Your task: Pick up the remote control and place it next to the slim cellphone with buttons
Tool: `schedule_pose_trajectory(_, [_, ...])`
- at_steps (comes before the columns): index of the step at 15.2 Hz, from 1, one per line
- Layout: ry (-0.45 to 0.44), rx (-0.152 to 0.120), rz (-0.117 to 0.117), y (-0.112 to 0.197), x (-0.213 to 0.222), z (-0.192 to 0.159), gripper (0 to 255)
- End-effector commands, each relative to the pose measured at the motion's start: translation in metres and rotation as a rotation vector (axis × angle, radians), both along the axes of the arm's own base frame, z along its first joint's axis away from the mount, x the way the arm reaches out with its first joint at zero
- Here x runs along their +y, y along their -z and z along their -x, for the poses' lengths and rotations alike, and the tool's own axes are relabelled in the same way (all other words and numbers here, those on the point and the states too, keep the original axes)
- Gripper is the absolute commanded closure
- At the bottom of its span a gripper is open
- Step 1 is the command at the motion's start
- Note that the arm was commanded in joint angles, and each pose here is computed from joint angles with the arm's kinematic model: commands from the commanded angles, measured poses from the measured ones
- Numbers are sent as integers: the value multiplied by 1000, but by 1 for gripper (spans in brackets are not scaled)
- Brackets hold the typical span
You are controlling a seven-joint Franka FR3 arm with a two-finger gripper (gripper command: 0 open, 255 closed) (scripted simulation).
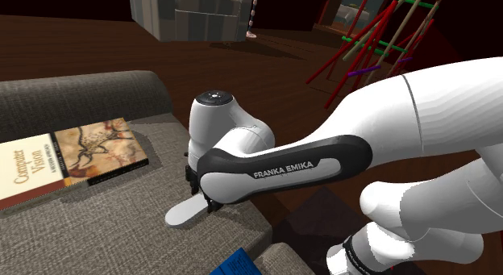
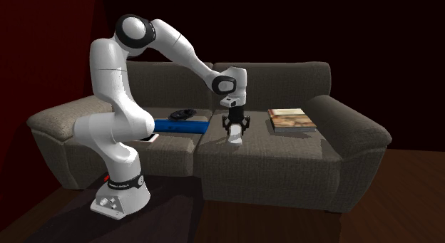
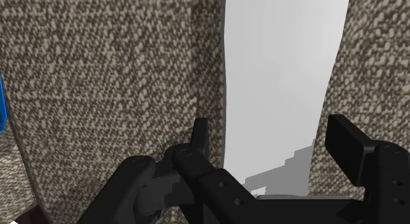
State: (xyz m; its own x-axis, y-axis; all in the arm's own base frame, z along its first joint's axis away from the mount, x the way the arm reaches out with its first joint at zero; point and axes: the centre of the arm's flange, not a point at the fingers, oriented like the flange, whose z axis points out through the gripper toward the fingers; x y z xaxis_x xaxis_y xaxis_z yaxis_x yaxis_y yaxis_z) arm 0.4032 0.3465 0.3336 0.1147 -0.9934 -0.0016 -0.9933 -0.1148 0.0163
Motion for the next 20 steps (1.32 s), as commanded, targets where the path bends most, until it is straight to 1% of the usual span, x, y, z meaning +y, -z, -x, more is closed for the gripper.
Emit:
schedule_pose_trajectory(1, [0, 0, 0, 0, 0, 0, 255])
schedule_pose_trajectory(2, [0, 0, 0, 0, 0, 0, 255])
schedule_pose_trajectory(19, [0, 0, 0, -89, 0, 0, 255])
schedule_pose_trajectory(20, [0, 0, 0, -89, 3, 13, 255])
